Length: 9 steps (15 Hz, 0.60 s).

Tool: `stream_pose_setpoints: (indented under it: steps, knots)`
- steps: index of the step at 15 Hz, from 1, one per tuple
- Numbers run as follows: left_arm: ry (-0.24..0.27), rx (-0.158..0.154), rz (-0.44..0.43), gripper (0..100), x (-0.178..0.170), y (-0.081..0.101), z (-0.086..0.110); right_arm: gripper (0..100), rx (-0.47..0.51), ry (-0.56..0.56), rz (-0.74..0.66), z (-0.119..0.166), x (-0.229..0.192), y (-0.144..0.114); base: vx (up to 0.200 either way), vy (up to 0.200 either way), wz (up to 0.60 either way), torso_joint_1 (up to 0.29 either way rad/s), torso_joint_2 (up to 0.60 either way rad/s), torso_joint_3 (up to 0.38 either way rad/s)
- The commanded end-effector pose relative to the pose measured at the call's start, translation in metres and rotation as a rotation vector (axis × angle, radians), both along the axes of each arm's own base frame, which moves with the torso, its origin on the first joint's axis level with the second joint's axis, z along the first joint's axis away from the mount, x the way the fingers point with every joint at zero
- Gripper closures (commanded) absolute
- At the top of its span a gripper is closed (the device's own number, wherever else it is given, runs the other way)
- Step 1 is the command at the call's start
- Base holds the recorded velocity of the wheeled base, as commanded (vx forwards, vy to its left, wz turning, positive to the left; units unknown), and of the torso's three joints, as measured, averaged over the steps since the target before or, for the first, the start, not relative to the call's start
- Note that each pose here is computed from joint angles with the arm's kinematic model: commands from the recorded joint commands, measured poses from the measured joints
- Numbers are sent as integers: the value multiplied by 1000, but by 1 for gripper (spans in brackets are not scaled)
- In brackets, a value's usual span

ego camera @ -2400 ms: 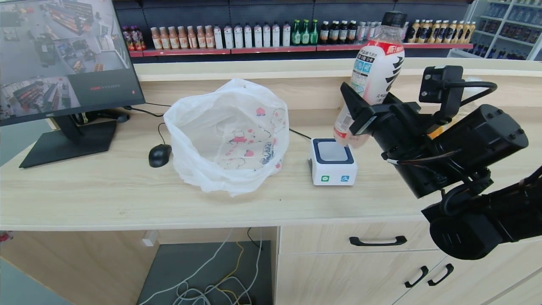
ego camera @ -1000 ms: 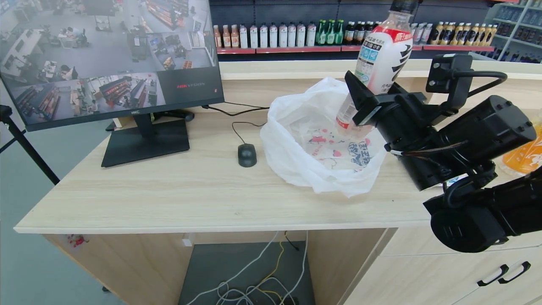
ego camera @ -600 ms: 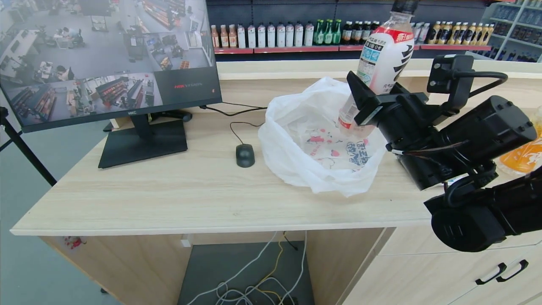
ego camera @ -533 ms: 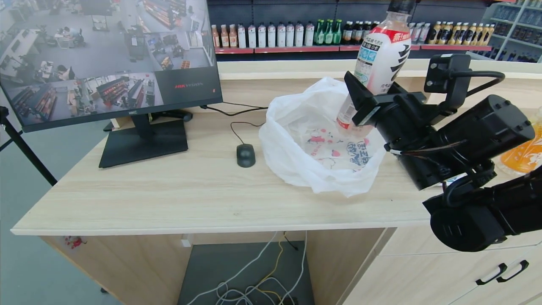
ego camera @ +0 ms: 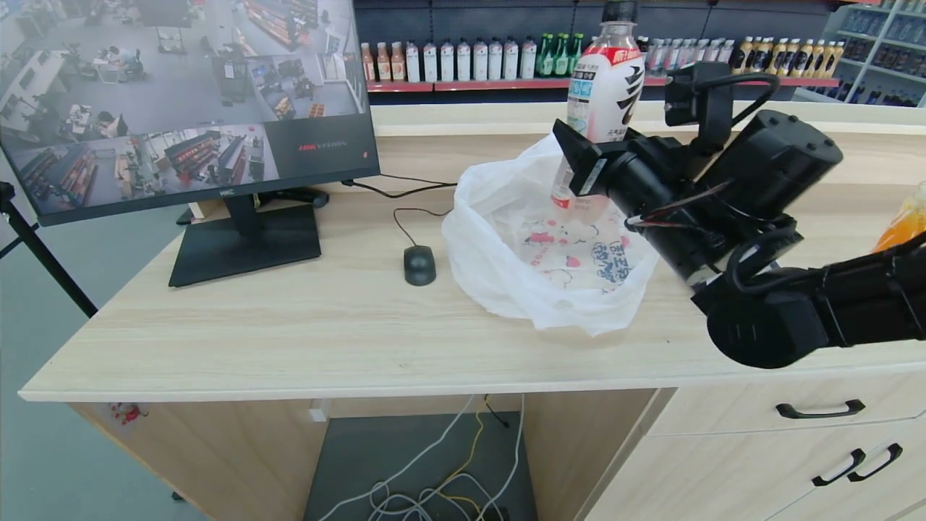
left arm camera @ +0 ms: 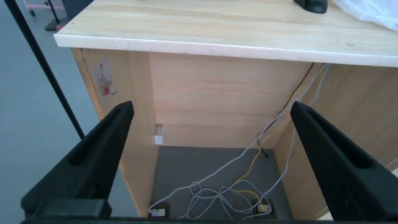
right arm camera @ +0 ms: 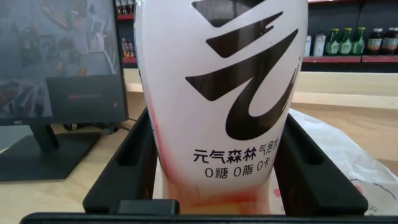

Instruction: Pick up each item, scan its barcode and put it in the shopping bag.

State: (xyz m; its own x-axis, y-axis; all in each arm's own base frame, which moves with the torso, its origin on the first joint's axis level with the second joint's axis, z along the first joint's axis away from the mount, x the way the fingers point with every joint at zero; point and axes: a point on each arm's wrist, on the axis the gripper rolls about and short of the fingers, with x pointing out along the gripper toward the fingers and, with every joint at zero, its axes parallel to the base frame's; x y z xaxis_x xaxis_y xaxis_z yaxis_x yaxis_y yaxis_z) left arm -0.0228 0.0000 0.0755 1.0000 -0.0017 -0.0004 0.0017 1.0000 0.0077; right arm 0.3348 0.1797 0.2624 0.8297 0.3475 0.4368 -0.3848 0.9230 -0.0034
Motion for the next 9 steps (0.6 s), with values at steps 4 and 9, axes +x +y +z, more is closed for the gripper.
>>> stream_pose_setpoints:
  steps: [4, 9]
  knots:
    - [0, 0, 0, 0, 0, 0, 0, 100, -25, 49, 2, -19, 49, 26, 0, 0, 0, 0, 0, 0]
    - [0, 0, 2, 0, 0, 0, 0, 100, -24, 51, -22, -40, 80, 32, 0, 0, 0, 0, 0, 0]
